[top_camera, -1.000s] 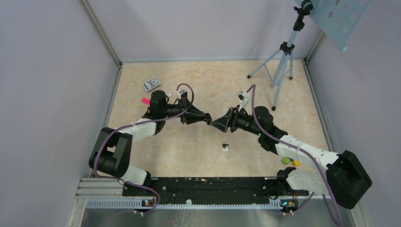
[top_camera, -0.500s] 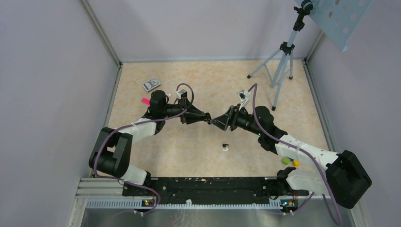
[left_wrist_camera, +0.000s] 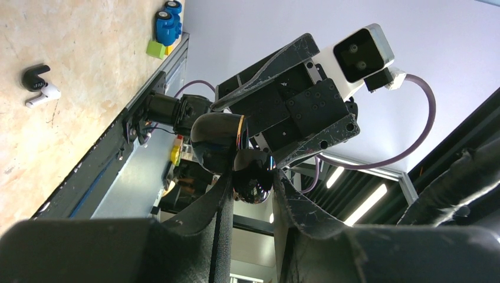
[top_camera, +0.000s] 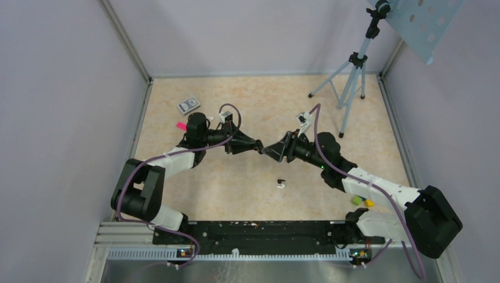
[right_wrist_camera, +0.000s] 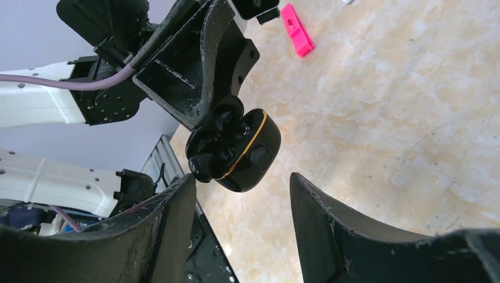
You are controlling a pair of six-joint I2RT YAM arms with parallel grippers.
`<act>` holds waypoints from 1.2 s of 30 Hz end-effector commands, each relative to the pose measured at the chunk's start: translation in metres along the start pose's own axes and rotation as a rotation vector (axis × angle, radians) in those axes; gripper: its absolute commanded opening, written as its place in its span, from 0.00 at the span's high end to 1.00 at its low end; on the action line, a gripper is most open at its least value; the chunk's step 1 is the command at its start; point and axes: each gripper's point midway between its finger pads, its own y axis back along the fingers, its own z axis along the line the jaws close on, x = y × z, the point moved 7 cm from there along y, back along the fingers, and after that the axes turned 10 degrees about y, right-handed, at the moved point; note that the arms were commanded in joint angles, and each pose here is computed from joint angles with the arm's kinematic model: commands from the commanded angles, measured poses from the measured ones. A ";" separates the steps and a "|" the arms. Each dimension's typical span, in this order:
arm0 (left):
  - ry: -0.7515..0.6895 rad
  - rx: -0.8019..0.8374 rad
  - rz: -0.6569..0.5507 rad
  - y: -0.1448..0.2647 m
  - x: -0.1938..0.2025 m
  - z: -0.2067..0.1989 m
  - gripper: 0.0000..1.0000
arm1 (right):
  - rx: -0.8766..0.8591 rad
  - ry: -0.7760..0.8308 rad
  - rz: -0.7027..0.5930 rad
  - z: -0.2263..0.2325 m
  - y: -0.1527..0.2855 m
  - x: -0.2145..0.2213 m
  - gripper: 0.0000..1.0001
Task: Insert the wireless bluetooth earbuds into the charging case
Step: Adjust the left earbud in the left side groove of the charging case.
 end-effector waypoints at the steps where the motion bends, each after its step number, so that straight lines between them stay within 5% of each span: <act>1: -0.078 0.019 0.041 0.003 0.013 -0.009 1.00 | 0.004 0.021 -0.071 0.006 -0.004 -0.016 0.42; 36: -0.079 0.018 0.045 0.005 0.017 -0.004 1.00 | 0.081 0.026 -0.097 0.006 0.005 -0.026 0.43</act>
